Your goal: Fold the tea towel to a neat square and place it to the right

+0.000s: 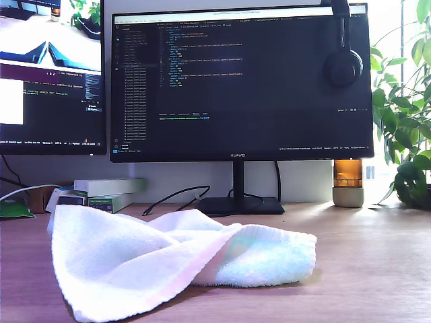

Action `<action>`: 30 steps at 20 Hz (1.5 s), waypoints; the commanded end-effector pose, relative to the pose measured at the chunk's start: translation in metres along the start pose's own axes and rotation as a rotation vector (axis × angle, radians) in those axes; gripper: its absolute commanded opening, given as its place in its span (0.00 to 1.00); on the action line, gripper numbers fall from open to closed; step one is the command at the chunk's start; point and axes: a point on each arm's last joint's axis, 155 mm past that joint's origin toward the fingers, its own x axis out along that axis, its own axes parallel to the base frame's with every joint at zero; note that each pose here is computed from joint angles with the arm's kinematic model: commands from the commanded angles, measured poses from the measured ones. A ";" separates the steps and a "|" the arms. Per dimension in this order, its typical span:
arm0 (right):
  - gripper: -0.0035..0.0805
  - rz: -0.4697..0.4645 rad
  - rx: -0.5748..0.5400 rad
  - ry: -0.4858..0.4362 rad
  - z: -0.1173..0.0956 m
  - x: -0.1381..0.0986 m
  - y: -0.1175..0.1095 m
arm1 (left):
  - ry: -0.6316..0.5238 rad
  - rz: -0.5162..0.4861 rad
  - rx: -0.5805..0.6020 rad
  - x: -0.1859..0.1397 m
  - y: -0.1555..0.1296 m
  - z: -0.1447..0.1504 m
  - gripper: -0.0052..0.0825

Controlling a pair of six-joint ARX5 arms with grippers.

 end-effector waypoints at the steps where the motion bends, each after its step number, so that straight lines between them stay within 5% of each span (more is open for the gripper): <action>1: 0.03 0.002 0.002 -0.009 0.001 0.000 0.001 | -0.192 -0.012 0.085 -0.003 -0.004 0.044 0.04; 10: 0.03 0.046 0.002 -0.025 0.006 0.000 0.009 | -0.240 -0.066 0.103 -0.006 -0.016 0.056 0.04; 17: 0.03 0.242 0.096 -0.172 0.048 -0.011 0.043 | -0.293 -0.184 0.107 -0.024 -0.045 0.084 0.04; 21: 0.03 0.319 0.109 -0.187 0.069 -0.023 0.057 | -0.202 -0.220 0.095 -0.026 -0.055 0.083 0.04; 24: 0.03 0.399 0.111 -0.124 0.073 -0.033 0.072 | -0.116 -0.266 0.100 -0.023 -0.068 0.085 0.04; 30: 0.03 0.547 -0.011 0.099 0.051 -0.044 0.098 | 0.117 -0.383 0.308 -0.018 -0.104 0.080 0.04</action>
